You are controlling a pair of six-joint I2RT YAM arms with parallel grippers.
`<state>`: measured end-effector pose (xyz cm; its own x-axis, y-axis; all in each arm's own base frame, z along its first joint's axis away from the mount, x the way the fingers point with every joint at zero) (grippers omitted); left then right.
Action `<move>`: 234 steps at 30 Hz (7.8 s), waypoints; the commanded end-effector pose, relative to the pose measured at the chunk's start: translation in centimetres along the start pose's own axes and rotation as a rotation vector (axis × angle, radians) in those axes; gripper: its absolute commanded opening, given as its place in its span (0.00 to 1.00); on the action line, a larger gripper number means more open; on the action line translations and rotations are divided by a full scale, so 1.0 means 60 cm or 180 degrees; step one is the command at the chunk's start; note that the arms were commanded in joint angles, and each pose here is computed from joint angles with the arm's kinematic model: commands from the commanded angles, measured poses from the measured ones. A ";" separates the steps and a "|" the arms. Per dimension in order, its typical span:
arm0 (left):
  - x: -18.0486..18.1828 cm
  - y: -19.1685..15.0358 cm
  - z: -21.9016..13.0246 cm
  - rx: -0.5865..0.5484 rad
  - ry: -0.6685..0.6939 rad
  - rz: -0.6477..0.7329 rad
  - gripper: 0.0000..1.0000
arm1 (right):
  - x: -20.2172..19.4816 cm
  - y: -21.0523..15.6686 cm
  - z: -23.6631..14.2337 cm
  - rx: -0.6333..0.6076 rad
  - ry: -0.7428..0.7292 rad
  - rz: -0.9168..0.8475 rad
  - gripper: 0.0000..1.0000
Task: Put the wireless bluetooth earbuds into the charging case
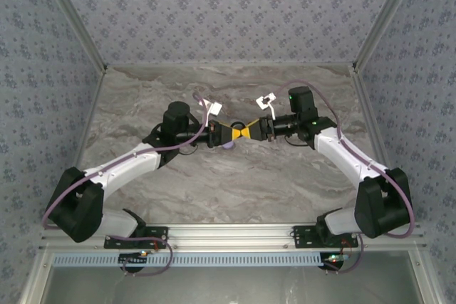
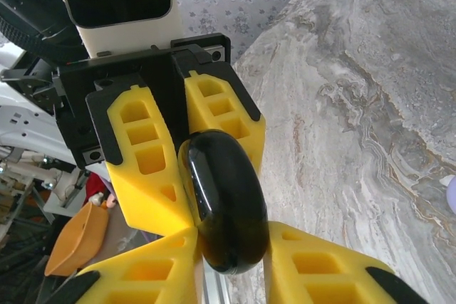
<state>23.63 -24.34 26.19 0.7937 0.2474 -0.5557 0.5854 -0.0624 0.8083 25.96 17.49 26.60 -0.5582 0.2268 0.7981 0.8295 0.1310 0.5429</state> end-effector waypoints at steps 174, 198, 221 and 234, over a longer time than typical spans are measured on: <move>-0.086 -0.013 -0.019 -0.0395 -0.0098 0.2063 0.10 | 0.075 0.015 -0.027 -0.0241 -0.1288 -0.0300 0.54; -0.043 -0.044 -0.028 -0.0236 0.0502 0.1634 0.13 | -0.070 0.024 -0.077 -0.0333 -0.2726 0.0478 0.50; -0.056 -0.064 -0.066 -0.0299 0.0652 0.1543 0.13 | -0.273 0.073 0.004 0.0360 -0.2878 0.0951 0.17; -0.058 -0.070 -0.072 -0.0301 0.0684 0.1558 0.13 | -0.328 0.059 0.035 0.0796 -0.2795 0.1152 0.14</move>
<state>17.86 -21.11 25.24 0.9164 0.3936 -0.0725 0.1418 -0.1500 0.9785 39.98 15.33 12.59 -0.1302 0.9200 0.3697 0.9794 0.0612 0.1925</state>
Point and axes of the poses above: each hand's point on the last joint's axis, 136 mm out from that joint toward the fingers, its own z axis out along the fingers, its own x axis along the line the jaws close on, y = z × x, the point moved 9 cm from there along -z, back along the fingers, and after that the axes turned 11 degrees about z, right-handed, at the moved point
